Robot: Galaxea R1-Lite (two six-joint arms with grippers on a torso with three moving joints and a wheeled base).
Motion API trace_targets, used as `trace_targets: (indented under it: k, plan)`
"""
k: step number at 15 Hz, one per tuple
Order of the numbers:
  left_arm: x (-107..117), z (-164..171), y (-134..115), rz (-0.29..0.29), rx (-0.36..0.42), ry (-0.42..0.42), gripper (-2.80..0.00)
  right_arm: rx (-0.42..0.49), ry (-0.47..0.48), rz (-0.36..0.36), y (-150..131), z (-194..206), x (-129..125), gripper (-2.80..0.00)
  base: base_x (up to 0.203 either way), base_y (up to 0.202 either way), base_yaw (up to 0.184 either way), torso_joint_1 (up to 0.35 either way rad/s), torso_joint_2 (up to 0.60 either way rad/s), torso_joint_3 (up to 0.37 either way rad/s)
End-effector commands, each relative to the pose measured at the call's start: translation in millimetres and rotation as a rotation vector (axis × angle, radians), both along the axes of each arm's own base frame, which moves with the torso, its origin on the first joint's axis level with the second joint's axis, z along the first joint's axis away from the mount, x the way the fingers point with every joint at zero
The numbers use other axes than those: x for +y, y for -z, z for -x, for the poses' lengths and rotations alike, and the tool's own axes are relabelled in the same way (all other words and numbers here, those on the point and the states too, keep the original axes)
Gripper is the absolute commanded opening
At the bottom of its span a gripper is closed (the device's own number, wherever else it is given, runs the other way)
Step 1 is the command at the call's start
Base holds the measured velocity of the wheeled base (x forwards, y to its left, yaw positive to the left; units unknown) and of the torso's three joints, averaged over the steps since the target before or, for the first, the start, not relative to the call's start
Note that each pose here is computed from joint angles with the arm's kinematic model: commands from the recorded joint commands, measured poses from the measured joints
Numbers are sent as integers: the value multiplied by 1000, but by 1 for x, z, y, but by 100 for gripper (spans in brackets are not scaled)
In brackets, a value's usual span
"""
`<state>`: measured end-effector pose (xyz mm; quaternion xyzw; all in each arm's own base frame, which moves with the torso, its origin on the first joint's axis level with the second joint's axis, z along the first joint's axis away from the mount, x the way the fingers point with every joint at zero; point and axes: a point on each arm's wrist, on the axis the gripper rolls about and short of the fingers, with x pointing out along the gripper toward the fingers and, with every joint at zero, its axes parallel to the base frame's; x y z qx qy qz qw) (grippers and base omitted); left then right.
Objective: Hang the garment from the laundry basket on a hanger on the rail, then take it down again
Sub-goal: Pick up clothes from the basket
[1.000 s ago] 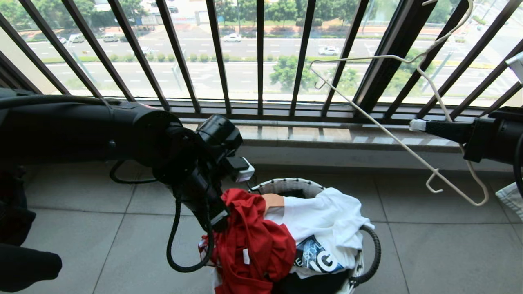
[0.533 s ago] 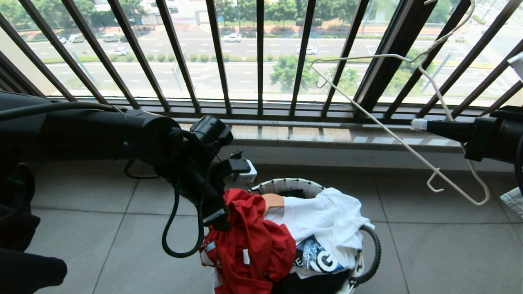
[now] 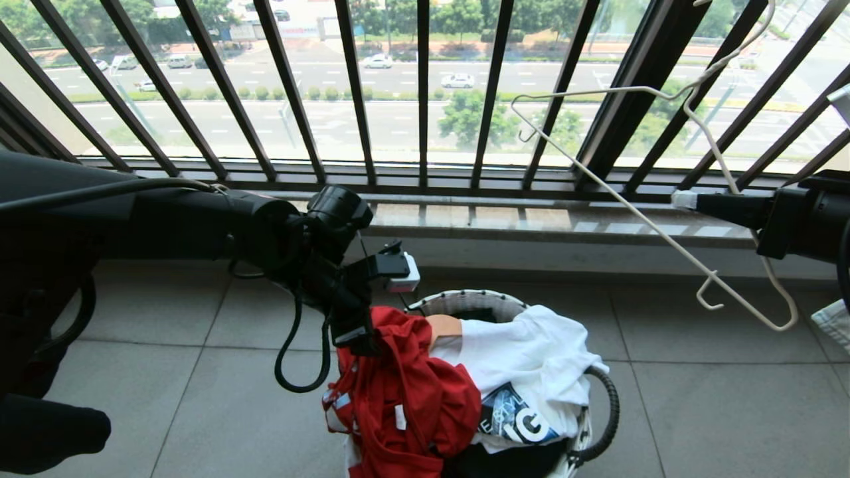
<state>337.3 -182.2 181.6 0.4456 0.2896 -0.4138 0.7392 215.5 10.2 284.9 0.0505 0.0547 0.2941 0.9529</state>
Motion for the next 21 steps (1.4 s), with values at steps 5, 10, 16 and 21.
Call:
trace_targets:
  k: [5,10,16,21]
  plan:
    - [-12,-27,27,22,-73,2,0,-2,-3,-1,2,-4,0,-280,0,0,0,0,0,0]
    - [-15,-32,29,35,-101,-16,0,-4,1,-1,2,-5,-1,-280,0,0,0,0,0,0]
    - [-17,-35,29,63,-110,-33,-280,1,3,-1,3,-7,-2,-280,0,0,0,0,0,0]
    - [-18,-38,26,89,-113,-57,-280,1,3,-1,3,-7,-2,-280,0,0,0,0,0,0]
